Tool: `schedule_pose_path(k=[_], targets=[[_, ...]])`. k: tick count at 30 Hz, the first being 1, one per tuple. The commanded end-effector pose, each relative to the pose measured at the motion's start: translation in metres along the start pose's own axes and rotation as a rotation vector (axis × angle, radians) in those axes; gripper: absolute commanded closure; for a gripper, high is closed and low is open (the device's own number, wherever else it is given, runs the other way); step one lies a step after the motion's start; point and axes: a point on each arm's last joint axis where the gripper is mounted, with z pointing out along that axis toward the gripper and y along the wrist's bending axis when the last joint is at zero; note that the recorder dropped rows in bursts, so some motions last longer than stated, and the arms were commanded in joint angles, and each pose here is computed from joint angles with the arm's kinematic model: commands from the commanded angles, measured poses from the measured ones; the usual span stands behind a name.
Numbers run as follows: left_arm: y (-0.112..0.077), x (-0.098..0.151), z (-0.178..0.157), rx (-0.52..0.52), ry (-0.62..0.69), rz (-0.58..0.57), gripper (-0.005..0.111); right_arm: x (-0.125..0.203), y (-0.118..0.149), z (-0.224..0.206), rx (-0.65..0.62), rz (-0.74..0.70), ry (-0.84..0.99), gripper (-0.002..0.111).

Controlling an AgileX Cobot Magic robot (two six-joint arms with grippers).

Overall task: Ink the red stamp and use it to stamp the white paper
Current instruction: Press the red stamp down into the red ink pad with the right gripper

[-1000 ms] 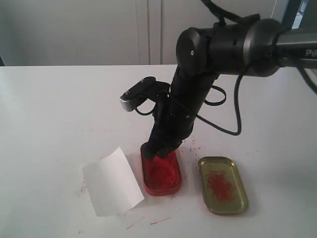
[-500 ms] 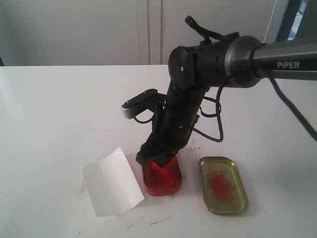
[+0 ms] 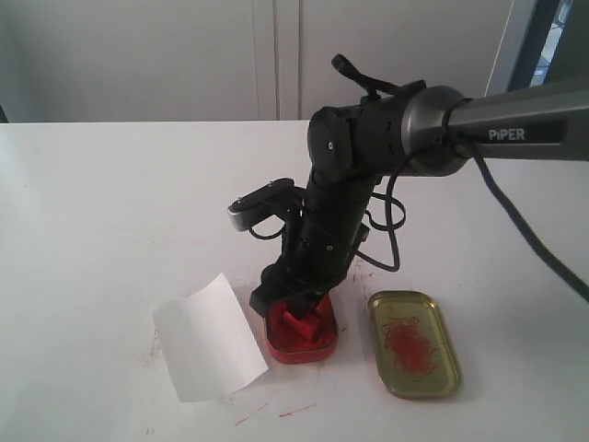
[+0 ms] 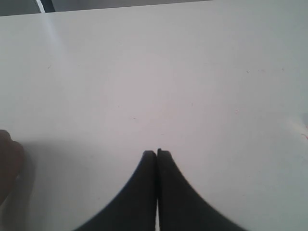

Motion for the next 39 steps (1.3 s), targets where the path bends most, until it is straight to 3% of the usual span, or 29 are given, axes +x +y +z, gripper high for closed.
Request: schedule_pose_path(k=[1, 10, 25, 39], targets=[[0.000, 0.002, 0.000, 0.000, 0.004, -0.002, 0.107, -0.003, -0.001, 0.000, 0.011, 0.005, -0.022, 0.108], [0.000, 0.002, 0.000, 0.000, 0.004, -0.002, 0.107, 0.000, -0.001, 0.003, 0.002, 0.012, -0.009, 0.108], [0.000, 0.002, 0.000, 0.000, 0.004, -0.002, 0.107, 0.016, -0.003, 0.045, -0.036, 0.048, 0.116, 0.108], [0.000, 0.002, 0.000, 0.000, 0.004, -0.002, 0.107, 0.015, -0.004, 0.046, -0.034, 0.047, 0.114, 0.108]])
